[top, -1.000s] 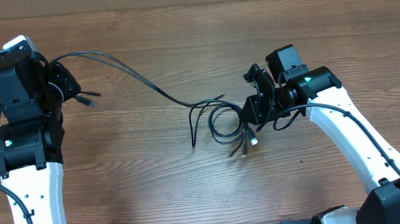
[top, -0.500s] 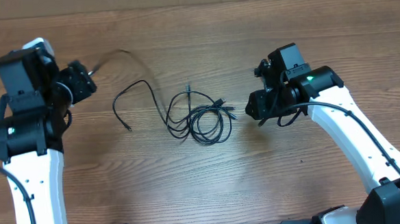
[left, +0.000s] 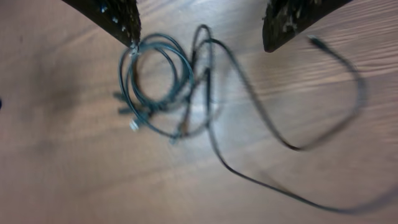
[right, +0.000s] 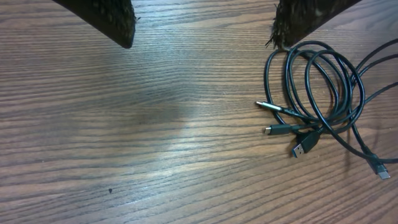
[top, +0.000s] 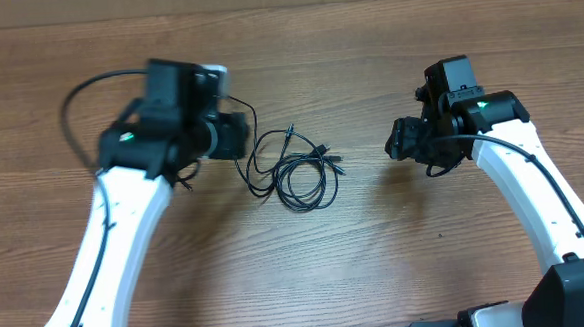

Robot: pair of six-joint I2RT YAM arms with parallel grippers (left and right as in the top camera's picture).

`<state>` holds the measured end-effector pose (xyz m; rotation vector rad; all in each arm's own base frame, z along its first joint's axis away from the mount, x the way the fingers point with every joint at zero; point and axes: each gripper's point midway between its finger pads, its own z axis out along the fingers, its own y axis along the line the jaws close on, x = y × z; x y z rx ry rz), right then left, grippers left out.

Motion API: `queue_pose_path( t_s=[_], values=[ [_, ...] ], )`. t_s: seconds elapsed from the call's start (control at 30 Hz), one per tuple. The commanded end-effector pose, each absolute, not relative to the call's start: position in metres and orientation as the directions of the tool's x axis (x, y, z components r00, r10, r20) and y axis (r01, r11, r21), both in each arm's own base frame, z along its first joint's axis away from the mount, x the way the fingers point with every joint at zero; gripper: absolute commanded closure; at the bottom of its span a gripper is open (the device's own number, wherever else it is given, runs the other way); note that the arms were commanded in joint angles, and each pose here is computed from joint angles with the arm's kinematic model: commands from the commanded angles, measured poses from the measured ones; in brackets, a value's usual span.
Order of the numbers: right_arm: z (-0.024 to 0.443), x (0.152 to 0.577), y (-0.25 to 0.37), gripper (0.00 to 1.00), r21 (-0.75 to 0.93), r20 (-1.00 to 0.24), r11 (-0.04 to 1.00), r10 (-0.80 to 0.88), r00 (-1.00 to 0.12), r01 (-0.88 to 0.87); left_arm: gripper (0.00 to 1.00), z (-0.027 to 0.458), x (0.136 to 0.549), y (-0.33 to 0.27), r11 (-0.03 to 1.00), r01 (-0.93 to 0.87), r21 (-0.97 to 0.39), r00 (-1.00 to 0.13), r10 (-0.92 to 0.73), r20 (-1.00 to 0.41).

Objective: Untangle cables

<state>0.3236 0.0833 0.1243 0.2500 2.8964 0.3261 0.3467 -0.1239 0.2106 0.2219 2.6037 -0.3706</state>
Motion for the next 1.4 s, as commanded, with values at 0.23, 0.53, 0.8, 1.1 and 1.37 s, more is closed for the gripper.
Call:
queue_pose_path(
  t_s=[0.23, 0.53, 0.8, 1.1, 1.37],
  values=[
    [0.129, 0.327, 0.082, 0.32, 0.240, -0.202, 0.958, 0.207, -0.957, 0.157, 0.44, 0.122, 0.351, -0.197, 0.886, 0.430, -0.173, -0.870, 0.355, -0.343],
    [0.129, 0.325, 0.082, 0.31, 0.238, -0.196, 0.958, 0.208, -0.958, 0.159, 0.50, 0.047, 0.370, -0.204, 0.895, 0.425, -0.134, -0.888, 0.383, -0.253],
    [0.129, 0.325, 0.082, 0.31, 0.238, -0.196, 0.958, 0.208, -0.958, 0.159, 0.52, 0.014, 0.364, -0.206, 0.895, 0.425, -0.133, -0.898, 0.400, -0.181],
    [0.129, 0.325, 0.082, 0.31, 0.238, -0.196, 0.958, 0.208, -0.958, 0.159, 0.88, 0.007, 0.357, -0.213, 0.886, 0.444, -0.133, -0.891, 0.423, -0.163],
    [0.131, 0.324, 0.090, 0.25, 0.276, -0.188, 0.952, 0.186, -0.964, 0.130, 0.96, 0.081, 0.373, -0.213, 0.891, 0.433, -0.136, -0.891, 0.400, -0.213]
  ],
)
